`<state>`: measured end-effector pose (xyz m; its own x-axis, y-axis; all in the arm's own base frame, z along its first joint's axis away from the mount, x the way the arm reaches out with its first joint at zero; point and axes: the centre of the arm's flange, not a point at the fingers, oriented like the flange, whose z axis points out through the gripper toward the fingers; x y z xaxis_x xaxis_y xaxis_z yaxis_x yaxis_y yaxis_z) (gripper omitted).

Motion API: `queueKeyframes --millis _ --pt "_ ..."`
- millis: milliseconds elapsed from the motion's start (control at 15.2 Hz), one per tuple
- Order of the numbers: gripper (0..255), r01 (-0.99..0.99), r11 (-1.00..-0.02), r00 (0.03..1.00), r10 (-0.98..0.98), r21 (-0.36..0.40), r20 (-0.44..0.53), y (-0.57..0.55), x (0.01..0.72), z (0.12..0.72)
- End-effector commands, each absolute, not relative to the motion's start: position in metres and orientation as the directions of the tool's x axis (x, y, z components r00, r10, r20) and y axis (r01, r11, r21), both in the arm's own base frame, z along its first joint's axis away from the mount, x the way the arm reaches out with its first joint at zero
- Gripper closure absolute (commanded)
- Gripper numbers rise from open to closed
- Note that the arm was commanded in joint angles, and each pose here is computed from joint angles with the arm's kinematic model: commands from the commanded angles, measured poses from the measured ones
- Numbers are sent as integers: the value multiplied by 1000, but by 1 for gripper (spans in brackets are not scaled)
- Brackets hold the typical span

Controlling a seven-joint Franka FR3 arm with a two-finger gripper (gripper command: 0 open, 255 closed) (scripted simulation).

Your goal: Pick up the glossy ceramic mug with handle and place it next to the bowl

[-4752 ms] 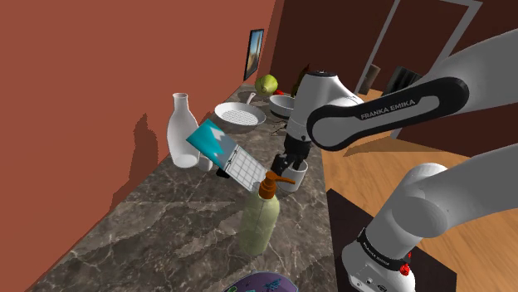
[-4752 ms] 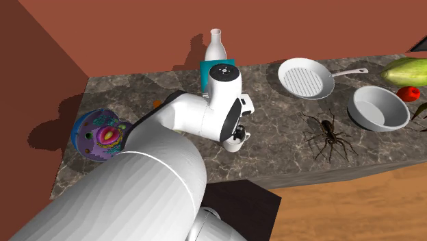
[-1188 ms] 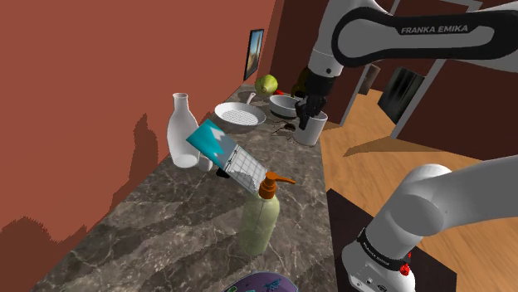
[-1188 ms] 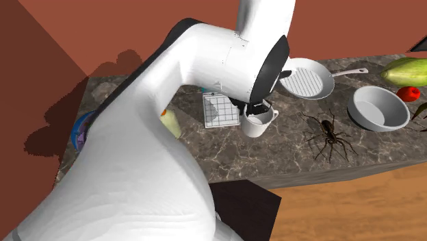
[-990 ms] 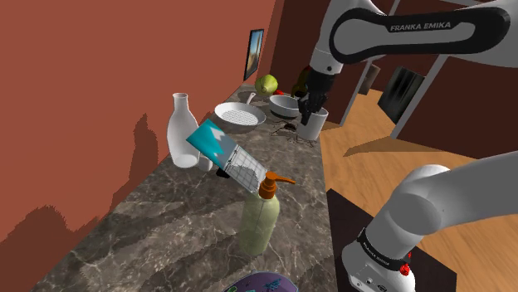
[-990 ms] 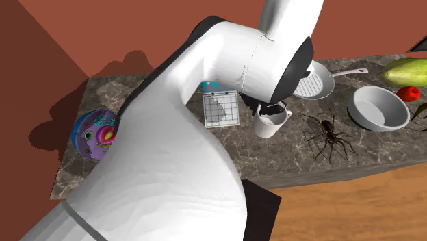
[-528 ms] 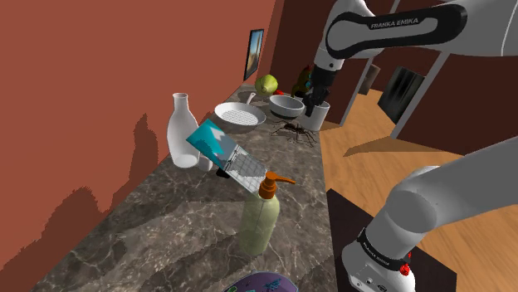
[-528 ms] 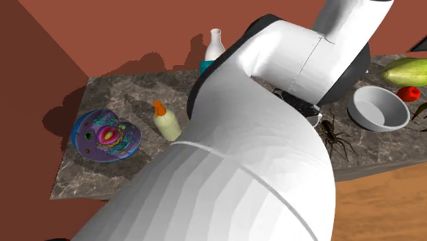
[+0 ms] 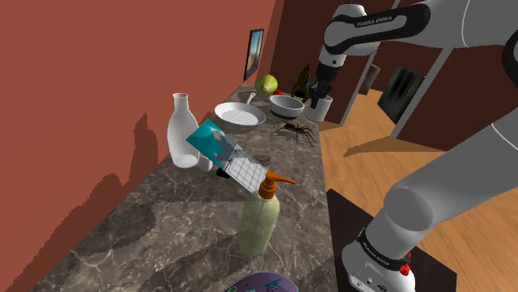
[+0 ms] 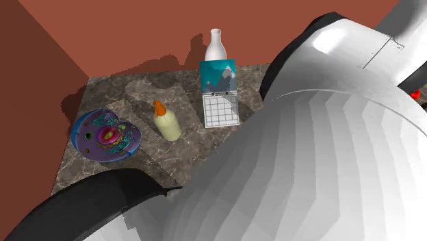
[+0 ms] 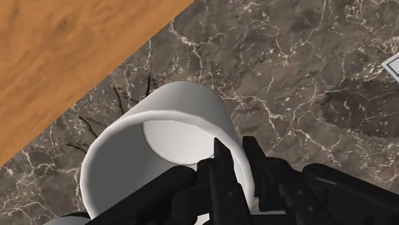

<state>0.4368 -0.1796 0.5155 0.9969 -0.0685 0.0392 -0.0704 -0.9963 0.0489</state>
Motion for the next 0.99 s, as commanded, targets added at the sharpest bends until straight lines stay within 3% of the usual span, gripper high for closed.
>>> queueKeyframes --millis 0,924 --pt "255 -70 -996 997 -68 50 40 -207 447 514" --pt "255 -70 -996 997 -68 50 40 -378 517 508"
